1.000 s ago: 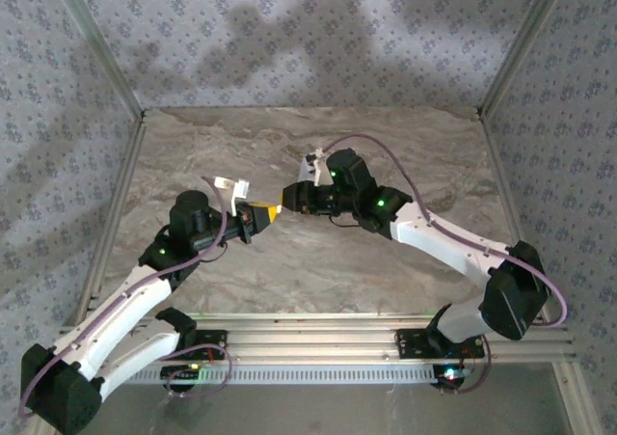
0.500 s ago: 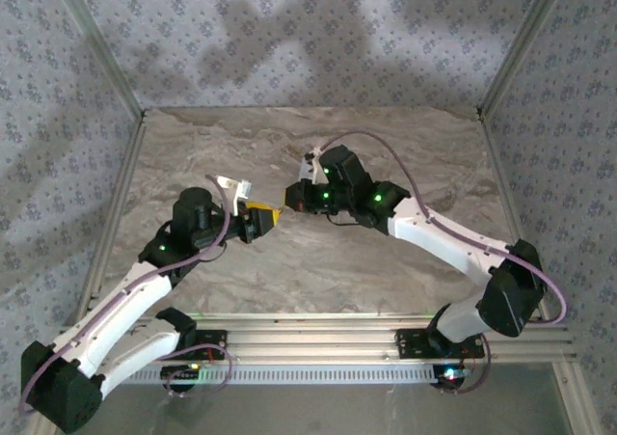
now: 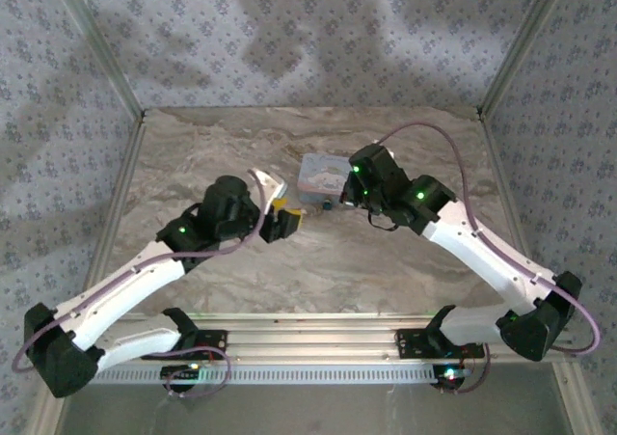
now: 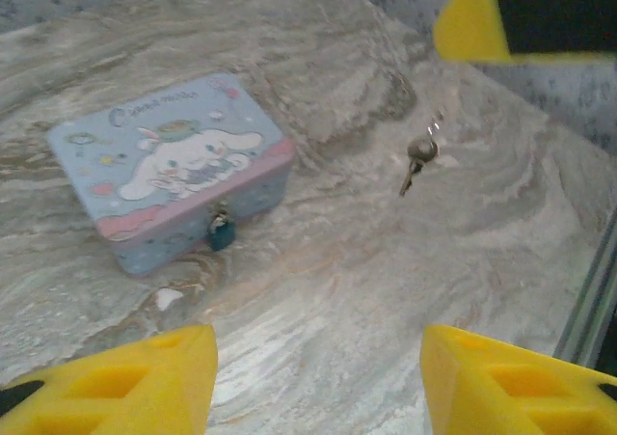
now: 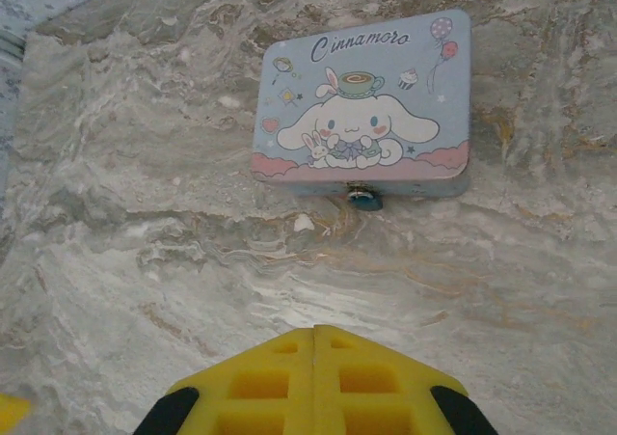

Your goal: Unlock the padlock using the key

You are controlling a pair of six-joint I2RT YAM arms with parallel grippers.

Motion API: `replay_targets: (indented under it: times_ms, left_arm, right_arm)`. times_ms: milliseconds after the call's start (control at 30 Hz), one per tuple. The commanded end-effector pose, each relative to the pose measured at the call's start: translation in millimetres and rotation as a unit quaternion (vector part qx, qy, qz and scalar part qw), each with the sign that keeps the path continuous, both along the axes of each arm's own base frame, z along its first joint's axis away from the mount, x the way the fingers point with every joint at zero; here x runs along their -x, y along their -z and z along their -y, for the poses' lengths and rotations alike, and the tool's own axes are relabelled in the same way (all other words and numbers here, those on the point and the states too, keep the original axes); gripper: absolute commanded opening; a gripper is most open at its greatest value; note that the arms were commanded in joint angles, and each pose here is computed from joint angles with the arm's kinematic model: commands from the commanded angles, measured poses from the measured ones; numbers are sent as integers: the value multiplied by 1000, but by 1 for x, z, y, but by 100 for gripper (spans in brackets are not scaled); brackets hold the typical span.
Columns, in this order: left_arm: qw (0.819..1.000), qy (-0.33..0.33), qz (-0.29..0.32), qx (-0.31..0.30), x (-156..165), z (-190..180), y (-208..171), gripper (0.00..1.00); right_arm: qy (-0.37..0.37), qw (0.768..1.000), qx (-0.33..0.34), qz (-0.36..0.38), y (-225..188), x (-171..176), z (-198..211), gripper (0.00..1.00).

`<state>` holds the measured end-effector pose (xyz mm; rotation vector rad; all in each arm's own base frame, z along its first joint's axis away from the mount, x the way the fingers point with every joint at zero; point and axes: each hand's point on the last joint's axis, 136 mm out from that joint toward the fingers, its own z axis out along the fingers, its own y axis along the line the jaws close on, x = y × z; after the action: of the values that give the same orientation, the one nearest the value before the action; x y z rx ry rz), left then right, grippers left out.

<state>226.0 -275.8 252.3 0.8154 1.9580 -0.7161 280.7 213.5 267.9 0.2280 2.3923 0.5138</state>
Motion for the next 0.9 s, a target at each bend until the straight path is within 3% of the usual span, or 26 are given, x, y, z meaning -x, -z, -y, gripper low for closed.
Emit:
replay_targets:
  times_ms: [0,233,567,867]
  left_arm:
    - [995,-1,98,-19,-3,16,-16,58]
    - [981,28,190,35,12,51,-34,56]
    - [971,94,222,5,18,95,-16,47]
    - [970,75,228,-24,3,105,2,44]
  right_arm:
    - [22,1000,-13,-17,9,7,11,0]
    - [31,986,-152,-54,31,8,2,0]
    - [28,983,-171,-68,34,15,-1,0]
    - [19,981,-177,-80,39,19,-8,0]
